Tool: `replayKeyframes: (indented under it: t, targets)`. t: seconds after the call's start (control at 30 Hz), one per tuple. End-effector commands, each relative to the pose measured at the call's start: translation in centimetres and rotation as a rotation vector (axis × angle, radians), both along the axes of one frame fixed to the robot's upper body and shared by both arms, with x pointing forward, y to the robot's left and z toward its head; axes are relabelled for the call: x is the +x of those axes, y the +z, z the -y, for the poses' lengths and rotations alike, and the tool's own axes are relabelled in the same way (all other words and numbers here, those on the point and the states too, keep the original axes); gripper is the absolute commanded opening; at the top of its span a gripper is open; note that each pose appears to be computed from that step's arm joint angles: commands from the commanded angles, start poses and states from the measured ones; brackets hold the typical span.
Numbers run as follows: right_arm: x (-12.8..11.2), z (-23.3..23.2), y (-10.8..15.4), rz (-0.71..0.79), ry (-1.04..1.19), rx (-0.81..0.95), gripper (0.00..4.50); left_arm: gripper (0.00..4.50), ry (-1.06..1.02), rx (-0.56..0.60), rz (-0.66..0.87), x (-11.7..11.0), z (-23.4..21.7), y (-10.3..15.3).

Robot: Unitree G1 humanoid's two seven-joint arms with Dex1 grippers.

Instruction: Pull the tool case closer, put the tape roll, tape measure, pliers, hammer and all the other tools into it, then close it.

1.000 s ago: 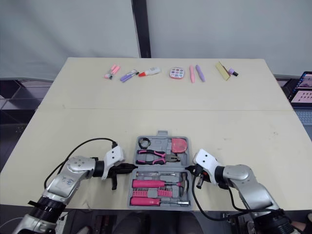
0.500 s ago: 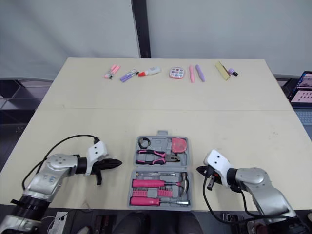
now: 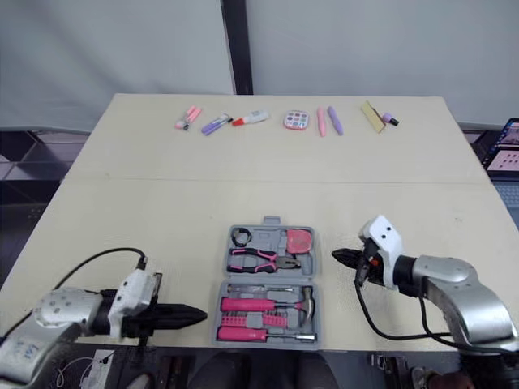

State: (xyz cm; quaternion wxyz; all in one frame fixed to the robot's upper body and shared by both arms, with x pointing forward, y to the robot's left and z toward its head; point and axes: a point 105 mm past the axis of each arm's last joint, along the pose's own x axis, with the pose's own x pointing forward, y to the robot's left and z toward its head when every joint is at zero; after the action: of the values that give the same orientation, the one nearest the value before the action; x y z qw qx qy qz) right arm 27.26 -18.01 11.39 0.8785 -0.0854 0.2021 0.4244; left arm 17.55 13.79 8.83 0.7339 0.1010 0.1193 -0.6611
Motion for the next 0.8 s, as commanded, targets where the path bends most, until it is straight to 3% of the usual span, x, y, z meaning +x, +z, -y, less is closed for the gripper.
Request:
replayKeyframes:
  t: [0.03,0.1,0.33,0.37,0.8]
  targets:
    - [0.3,-0.6,0.7,-0.050,0.002,0.042,0.25,0.00,-0.033,0.013,0.068,-0.2,0.6,-1.0]
    - [0.9,-0.3,0.6,-0.121,-0.022,0.056,0.84,0.00,-0.043,0.017,0.110,0.2,1.3,-1.9]
    - [2.3,0.2,0.7,-0.238,-0.112,0.132,4.24,0.00,-0.057,0.029,0.120,0.4,2.4,-3.5]
    - [2.4,0.2,0.6,-0.257,-0.122,0.142,4.48,0.00,-0.063,0.031,0.116,0.4,2.5,-3.7]
    - [4.9,-0.9,-1.5,-0.375,-0.223,0.207,4.48,0.00,-0.064,0.067,0.060,0.7,3.2,-4.5]
